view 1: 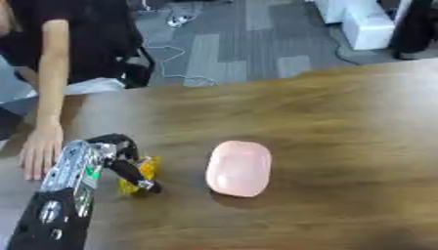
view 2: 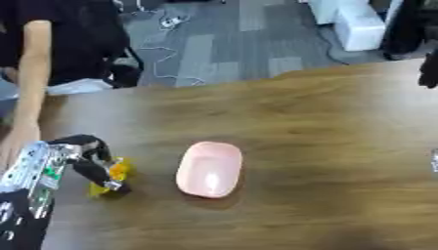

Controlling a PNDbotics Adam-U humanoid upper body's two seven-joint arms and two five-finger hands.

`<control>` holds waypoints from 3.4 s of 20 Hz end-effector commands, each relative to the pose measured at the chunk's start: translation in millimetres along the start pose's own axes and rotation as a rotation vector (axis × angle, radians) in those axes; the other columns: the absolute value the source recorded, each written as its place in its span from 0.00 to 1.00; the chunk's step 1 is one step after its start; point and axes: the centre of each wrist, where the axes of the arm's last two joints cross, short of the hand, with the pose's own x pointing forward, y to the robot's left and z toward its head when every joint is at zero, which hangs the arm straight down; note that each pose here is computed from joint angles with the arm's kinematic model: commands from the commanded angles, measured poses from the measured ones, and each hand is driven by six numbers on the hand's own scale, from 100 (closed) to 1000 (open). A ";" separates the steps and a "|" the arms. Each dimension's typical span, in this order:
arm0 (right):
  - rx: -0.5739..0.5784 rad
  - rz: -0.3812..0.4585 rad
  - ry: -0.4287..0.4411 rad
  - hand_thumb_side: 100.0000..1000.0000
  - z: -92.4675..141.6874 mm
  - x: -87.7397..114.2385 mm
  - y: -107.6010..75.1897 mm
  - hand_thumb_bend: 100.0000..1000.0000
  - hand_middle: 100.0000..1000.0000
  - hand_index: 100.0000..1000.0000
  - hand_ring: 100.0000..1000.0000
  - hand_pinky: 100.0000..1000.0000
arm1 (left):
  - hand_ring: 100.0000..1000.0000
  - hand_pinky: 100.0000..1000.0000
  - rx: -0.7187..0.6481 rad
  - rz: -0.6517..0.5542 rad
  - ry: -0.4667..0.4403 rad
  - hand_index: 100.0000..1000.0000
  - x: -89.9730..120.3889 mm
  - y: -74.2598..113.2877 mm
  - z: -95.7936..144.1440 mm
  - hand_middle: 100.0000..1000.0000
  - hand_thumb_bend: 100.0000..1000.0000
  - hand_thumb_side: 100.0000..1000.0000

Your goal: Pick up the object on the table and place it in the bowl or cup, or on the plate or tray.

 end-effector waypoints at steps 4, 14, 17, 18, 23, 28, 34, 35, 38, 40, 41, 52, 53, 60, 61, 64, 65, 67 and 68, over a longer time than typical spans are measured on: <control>0.008 0.019 -0.026 1.00 -5.5 2.2 -6.2 0.00 0.25 0.64 0.15 0.00 | 0.62 0.49 0.092 0.007 0.094 0.72 -3.0 16.7 11.4 0.68 0.82 0.57; 0.001 0.023 -0.029 1.00 -6.4 2.1 -7.1 0.00 0.25 0.64 0.15 0.00 | 0.64 0.50 0.016 -0.032 0.069 0.73 -6.8 6.8 -1.2 0.70 0.92 0.50; -0.004 0.025 -0.029 1.00 -6.5 2.0 -7.4 0.00 0.25 0.64 0.15 0.00 | 0.64 0.51 -0.002 -0.036 0.065 0.73 -9.0 4.8 -4.8 0.70 0.93 0.51; -0.006 0.026 -0.029 1.00 -6.6 1.9 -7.5 0.00 0.25 0.64 0.15 0.00 | 0.64 0.51 -0.006 -0.037 0.062 0.73 -9.4 4.2 -5.7 0.70 0.92 0.51; -0.008 0.027 -0.032 1.00 -7.1 1.9 -7.8 0.00 0.25 0.64 0.15 0.00 | 0.63 0.50 -0.016 -0.041 0.050 0.73 -9.1 2.9 -7.5 0.69 0.90 0.52; -0.007 0.025 -0.036 1.00 -7.6 2.0 -7.6 0.00 0.26 0.64 0.15 0.00 | 0.62 0.51 -0.032 -0.042 0.049 0.72 -9.1 -0.8 -10.3 0.69 0.87 0.53; -0.011 0.025 -0.039 1.00 -8.2 1.9 -8.1 0.00 0.26 0.64 0.16 0.00 | 0.62 0.50 -0.062 -0.040 0.053 0.72 -10.8 -7.7 -15.4 0.68 0.87 0.51; -0.012 0.025 -0.039 1.00 -8.3 1.9 -8.1 0.00 0.26 0.64 0.16 0.00 | 0.62 0.51 -0.069 -0.043 0.056 0.73 -10.8 -9.2 -16.7 0.69 0.88 0.51; -0.015 0.023 -0.039 1.00 -8.5 1.9 -8.1 0.00 0.26 0.64 0.16 0.00 | 0.63 0.51 -0.118 -0.027 0.065 0.75 -14.6 -18.8 -25.8 0.70 0.90 0.50; -0.015 0.023 -0.039 1.00 -8.5 1.9 -8.0 0.00 0.26 0.64 0.16 0.00 | 0.63 0.50 -0.153 -0.005 0.069 0.75 -17.8 -26.0 -32.1 0.70 0.90 0.55; -0.015 0.023 -0.039 1.00 -8.4 1.9 -8.0 0.00 0.26 0.64 0.16 0.00 | 0.63 0.50 -0.171 0.005 0.075 0.75 -19.9 -30.9 -36.2 0.70 0.90 0.55; -0.015 0.024 -0.038 1.00 -7.7 1.9 -8.3 0.00 0.26 0.64 0.16 0.00 | 0.46 0.26 -0.076 0.014 0.125 0.51 -25.5 -65.5 -60.3 0.47 0.22 0.00; -0.016 0.024 -0.038 1.00 -7.8 1.9 -8.4 0.00 0.26 0.64 0.16 0.00 | 0.45 0.24 -0.056 0.013 0.129 0.49 -26.1 -67.9 -61.3 0.45 0.20 0.00; -0.016 0.025 -0.038 1.00 -8.2 1.8 -8.7 0.00 0.25 0.63 0.16 0.00 | 0.00 0.00 0.003 0.006 0.133 0.09 -27.5 -78.2 -65.3 0.01 0.31 0.00; -0.016 0.025 -0.038 1.00 -8.2 1.8 -8.8 0.00 0.25 0.63 0.16 0.00 | 0.01 0.00 -0.005 0.007 0.132 0.09 -27.6 -79.4 -66.0 0.02 0.29 0.00; -0.019 0.025 -0.038 1.00 -8.6 1.8 -9.0 0.00 0.25 0.63 0.16 0.00 | 0.00 0.00 -0.043 0.015 0.125 0.06 -27.8 -83.4 -67.5 0.00 0.43 0.00; -0.020 0.025 -0.038 1.00 -8.8 1.8 -9.1 0.00 0.25 0.63 0.16 0.00 | 0.00 0.00 -0.056 0.020 0.122 0.07 -28.0 -84.4 -67.9 0.00 0.44 0.00; -0.021 0.026 -0.038 1.00 -8.8 1.8 -9.2 0.00 0.25 0.63 0.16 0.00 | 0.00 0.00 -0.065 0.028 0.128 0.08 -29.0 -84.5 -68.0 0.00 0.42 0.00; -0.021 0.026 -0.038 1.00 -8.8 1.8 -9.2 0.00 0.24 0.63 0.16 0.00 | 0.05 0.00 -0.061 0.030 0.135 0.15 -29.4 -83.8 -67.7 0.08 0.40 0.00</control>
